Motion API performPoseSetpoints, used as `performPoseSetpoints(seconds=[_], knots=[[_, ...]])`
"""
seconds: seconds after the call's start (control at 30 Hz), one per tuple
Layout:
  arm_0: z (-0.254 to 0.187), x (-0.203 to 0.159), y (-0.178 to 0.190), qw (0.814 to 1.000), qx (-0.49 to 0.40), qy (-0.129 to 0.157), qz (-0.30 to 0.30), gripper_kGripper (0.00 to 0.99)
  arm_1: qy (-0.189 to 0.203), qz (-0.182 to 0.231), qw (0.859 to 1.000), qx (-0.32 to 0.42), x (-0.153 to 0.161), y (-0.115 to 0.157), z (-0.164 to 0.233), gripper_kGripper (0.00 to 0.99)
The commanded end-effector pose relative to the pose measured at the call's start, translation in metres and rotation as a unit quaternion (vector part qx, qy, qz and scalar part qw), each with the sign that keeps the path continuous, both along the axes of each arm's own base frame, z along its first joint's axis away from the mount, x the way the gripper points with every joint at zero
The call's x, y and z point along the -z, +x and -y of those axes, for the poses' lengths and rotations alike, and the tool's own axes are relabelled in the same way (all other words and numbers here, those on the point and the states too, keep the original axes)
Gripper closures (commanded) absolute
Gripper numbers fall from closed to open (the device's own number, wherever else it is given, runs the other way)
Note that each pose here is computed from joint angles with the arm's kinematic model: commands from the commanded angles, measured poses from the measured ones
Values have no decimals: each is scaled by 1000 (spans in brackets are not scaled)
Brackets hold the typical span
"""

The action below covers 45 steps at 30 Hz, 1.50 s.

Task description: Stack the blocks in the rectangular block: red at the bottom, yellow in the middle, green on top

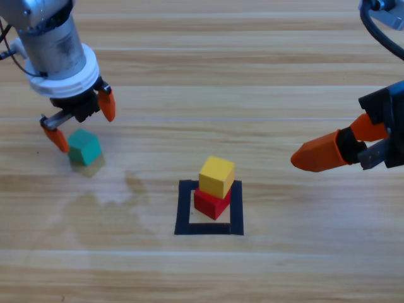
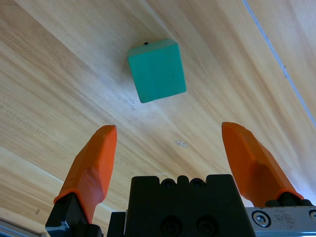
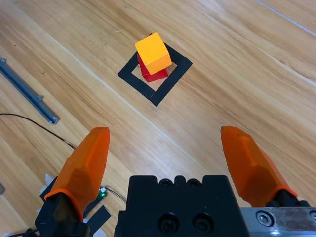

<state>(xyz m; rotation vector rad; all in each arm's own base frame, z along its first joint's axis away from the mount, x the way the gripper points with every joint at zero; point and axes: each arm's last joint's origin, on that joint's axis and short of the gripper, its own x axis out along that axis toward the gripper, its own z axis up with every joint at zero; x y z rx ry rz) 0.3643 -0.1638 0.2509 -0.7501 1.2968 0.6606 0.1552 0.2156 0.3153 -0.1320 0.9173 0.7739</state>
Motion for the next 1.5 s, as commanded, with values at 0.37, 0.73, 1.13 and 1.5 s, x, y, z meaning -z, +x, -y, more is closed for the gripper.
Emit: performPoseSetpoints(seconds=[0.37,0.73,1.13,1.5], knots=[[-30,49,32,995,-86,7,-57,82,-20,-23,999,27,24,20,0,0],[-28,68,39,994,-84,15,-74,80,-21,-22,999,32,25,23,0,0],[-15,82,40,994,-68,20,-82,271,-20,-22,999,25,27,23,0,0],[-7,75,42,997,-7,26,-75,824,-34,-34,998,26,40,28,-4,0]])
